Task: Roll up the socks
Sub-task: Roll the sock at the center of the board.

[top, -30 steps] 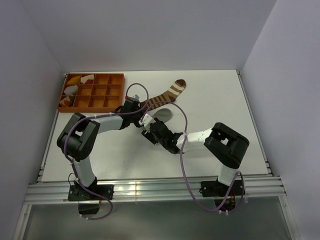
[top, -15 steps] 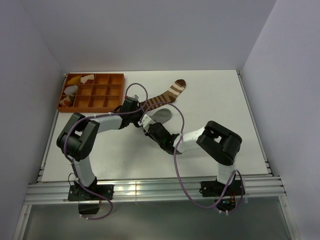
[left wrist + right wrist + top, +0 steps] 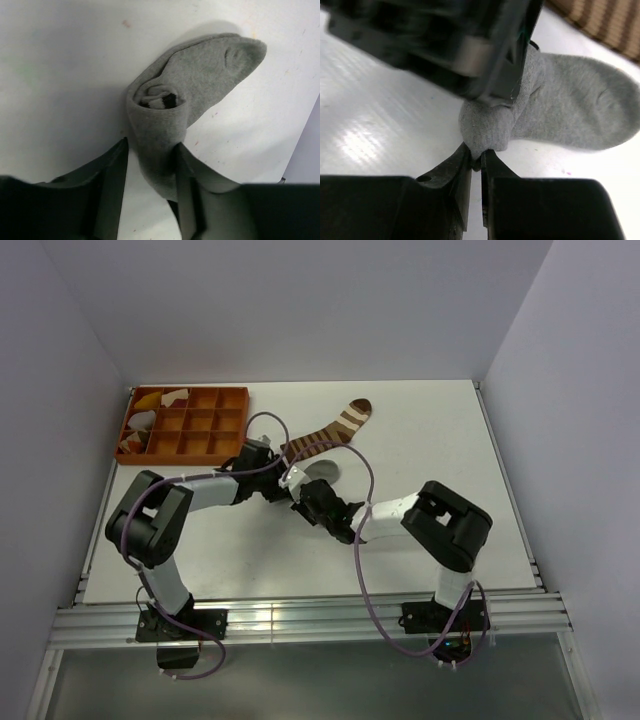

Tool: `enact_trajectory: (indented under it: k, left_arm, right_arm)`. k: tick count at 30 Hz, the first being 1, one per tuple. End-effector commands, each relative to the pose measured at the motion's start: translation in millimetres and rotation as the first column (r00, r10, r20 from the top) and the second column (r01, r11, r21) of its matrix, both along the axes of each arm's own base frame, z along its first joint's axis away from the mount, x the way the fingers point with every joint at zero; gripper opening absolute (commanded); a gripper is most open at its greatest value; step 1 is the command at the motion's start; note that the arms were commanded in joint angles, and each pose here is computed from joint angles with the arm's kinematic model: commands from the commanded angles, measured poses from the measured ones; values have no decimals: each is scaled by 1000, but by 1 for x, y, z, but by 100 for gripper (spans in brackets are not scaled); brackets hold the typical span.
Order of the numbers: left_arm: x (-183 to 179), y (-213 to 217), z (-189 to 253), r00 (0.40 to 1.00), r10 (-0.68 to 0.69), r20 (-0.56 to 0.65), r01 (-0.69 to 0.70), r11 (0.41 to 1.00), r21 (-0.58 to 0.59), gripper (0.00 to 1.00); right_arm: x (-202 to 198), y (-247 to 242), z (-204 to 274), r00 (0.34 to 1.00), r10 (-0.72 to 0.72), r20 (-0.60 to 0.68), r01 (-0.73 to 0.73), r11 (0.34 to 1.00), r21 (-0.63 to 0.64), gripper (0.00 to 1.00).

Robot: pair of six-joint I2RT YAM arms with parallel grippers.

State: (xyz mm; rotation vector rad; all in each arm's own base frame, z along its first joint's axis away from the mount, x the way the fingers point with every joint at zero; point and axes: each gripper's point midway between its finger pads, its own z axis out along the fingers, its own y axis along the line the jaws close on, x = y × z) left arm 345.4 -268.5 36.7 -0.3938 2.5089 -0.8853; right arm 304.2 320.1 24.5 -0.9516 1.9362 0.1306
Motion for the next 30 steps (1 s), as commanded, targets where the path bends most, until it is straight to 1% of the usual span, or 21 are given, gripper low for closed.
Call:
enact_trajectory:
  k: [1,2,4,5,7,9,10,11,12,13,17,24,28,30]
  left_arm:
    - [-20,14,-6,999,15,-48,-14,1000,5,47]
    - [-17,16,-3,999,26,-32,-26,1000,-7,54]
    - [-17,22,1,998,54,-18,-55,998,-25,58]
    - [-16,26,5,997,73,-2,-73,996,-46,62]
    - [-16,27,10,996,88,12,-87,993,-74,66]
    - [-15,32,15,993,111,38,-106,989,-107,69]
    - [-15,32,17,992,115,43,-109,986,-125,70]
    - [-15,33,18,992,119,50,-111,985,-135,70]
    - [-14,34,17,991,125,54,-116,983,-143,70]
    - [-13,35,17,991,125,58,-115,983,-146,70]
    - [-11,33,13,991,123,53,-113,979,-171,68]
    - [0,25,15,991,120,62,-104,971,-217,69]
    - [-3,25,7,990,138,41,-124,964,-237,68]
    - [-5,27,2,989,146,30,-136,964,-229,68]
  right_arm:
    - [-16,10,1,983,66,-169,-44,990,131,0]
    - [-20,10,1,975,92,-202,-61,986,153,0]
    - [-17,5,2,963,96,-253,-46,980,194,0]
    - [-17,4,2,950,118,-290,-52,973,225,0]
    - [-17,1,-1,932,122,-341,-31,965,261,0]
    - [-22,6,0,900,179,-397,-46,946,321,0]
    - [-19,2,-3,889,179,-422,-32,942,334,0]
    - [-19,1,-4,878,189,-439,-29,938,346,0]
    - [-22,6,0,859,234,-456,-50,924,380,0]
    - [-21,5,-2,849,239,-471,-47,922,383,0]
    - [-14,3,1,848,238,-473,-48,924,379,0]
    - [-13,4,1,839,266,-474,-96,931,352,0]
    - [-12,7,-2,826,270,-494,-96,933,348,0]
    - [-9,6,-3,835,276,-476,-121,936,331,0]
